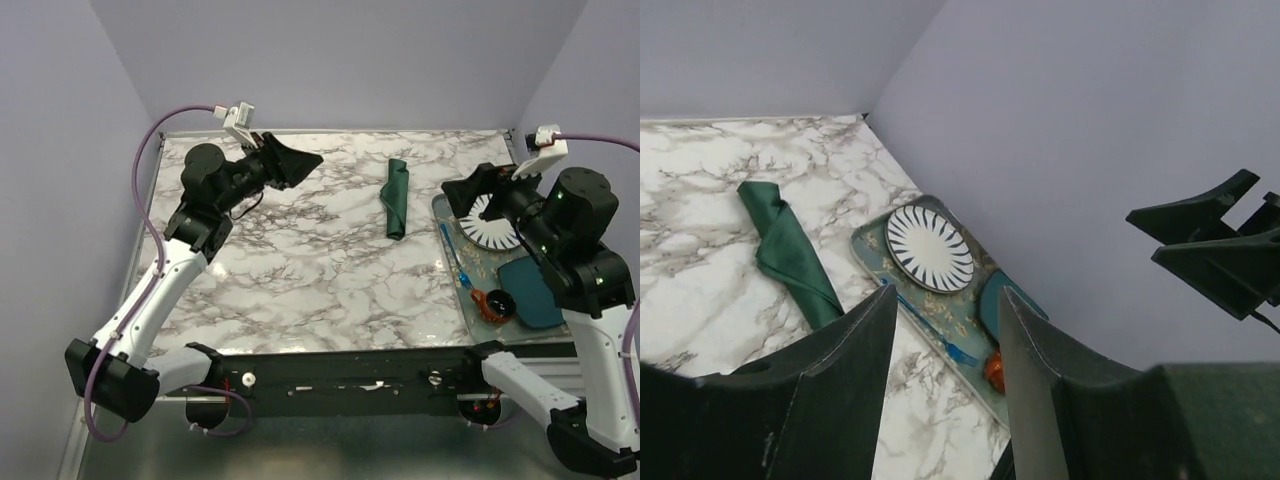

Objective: Fold the napkin, place the utensils inside, and roll it up
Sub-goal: Roll the napkin with the utensil

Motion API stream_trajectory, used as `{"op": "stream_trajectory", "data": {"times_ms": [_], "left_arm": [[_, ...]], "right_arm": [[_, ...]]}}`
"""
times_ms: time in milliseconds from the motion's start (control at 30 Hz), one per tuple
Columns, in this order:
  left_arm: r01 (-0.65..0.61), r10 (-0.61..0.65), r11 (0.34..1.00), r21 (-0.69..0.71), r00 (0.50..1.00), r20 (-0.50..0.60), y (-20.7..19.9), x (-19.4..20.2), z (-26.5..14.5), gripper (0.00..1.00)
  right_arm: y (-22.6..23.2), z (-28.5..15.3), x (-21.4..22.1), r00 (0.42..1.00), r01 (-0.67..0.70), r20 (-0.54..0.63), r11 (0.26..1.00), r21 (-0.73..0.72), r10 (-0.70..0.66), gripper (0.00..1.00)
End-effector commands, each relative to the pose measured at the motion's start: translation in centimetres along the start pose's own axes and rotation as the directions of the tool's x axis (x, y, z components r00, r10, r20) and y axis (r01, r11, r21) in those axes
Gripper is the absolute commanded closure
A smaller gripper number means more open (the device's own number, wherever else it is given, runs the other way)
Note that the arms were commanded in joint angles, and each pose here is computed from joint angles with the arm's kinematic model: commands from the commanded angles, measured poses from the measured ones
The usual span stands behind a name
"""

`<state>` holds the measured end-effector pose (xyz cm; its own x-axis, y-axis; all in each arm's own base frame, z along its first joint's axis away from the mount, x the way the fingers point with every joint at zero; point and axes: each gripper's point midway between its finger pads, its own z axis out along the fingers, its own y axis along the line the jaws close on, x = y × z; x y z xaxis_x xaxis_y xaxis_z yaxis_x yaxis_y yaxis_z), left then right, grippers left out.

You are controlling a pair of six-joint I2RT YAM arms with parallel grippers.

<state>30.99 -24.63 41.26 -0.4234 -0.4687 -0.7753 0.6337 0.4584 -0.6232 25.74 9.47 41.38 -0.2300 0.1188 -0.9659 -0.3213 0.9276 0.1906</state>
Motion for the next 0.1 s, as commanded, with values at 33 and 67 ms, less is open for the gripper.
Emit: {"op": "stream_trajectory", "data": {"times_ms": [33,67], "left_arm": [[-0.037,0.037,0.998,0.042,0.999,0.004,-1.99,-1.02,-0.47,0.46],[-0.041,0.040,0.998,0.047,0.999,0.009,-2.24,-1.26,-0.52,0.45]], "right_arm": [[-0.56,-0.09,0.24,1.000,0.000,0.012,1.000,0.027,-0.001,0.00],[-0.42,-0.06,0.32,1.000,0.002,0.009,1.000,0.018,-0.002,0.00]]}}
